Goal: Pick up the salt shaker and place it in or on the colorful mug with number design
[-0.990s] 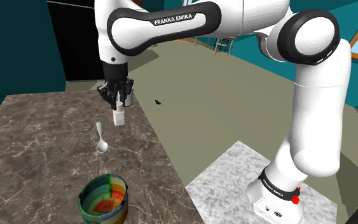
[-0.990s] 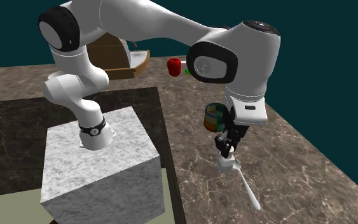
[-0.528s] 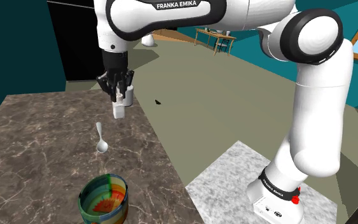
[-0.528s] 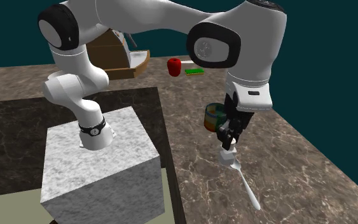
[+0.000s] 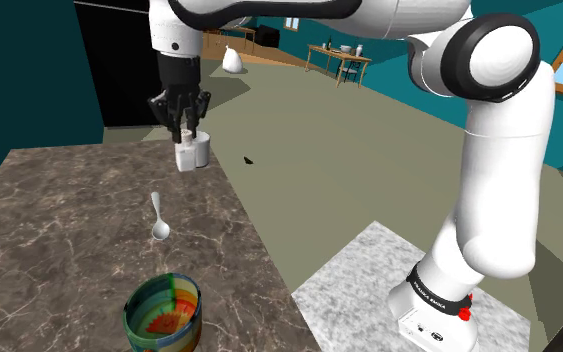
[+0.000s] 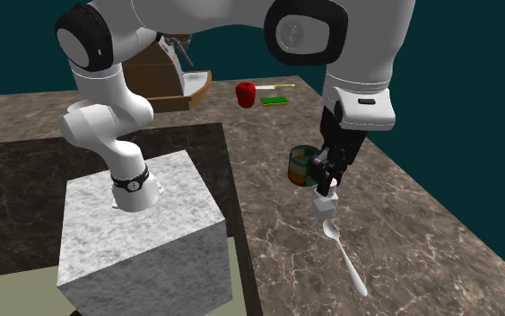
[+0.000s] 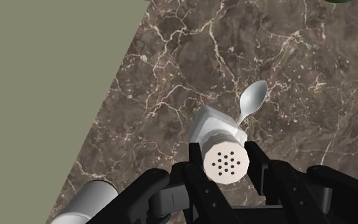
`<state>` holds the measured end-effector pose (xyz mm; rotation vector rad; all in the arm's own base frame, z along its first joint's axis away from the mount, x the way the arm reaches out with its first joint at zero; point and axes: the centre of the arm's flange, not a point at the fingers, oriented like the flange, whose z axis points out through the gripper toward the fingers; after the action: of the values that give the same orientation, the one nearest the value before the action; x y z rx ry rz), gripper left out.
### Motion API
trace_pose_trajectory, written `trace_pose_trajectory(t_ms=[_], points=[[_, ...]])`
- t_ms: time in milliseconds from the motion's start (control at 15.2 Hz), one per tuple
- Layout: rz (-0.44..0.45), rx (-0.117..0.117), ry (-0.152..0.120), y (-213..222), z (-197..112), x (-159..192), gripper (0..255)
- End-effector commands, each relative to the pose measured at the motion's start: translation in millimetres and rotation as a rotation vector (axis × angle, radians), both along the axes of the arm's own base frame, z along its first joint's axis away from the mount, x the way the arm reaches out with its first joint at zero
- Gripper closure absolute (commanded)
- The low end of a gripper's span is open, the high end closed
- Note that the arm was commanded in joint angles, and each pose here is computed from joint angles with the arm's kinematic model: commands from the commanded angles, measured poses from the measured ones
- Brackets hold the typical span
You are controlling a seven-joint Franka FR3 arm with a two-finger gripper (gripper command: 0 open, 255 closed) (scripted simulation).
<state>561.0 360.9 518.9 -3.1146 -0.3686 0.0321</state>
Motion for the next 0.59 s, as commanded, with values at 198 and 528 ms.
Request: trace_pose_trajectory(t_ms=[198, 528], points=[[0.0, 0.0, 0.0, 0, 23, 0, 255], [0.0, 0.0, 0.0, 37, 33, -54, 255]])
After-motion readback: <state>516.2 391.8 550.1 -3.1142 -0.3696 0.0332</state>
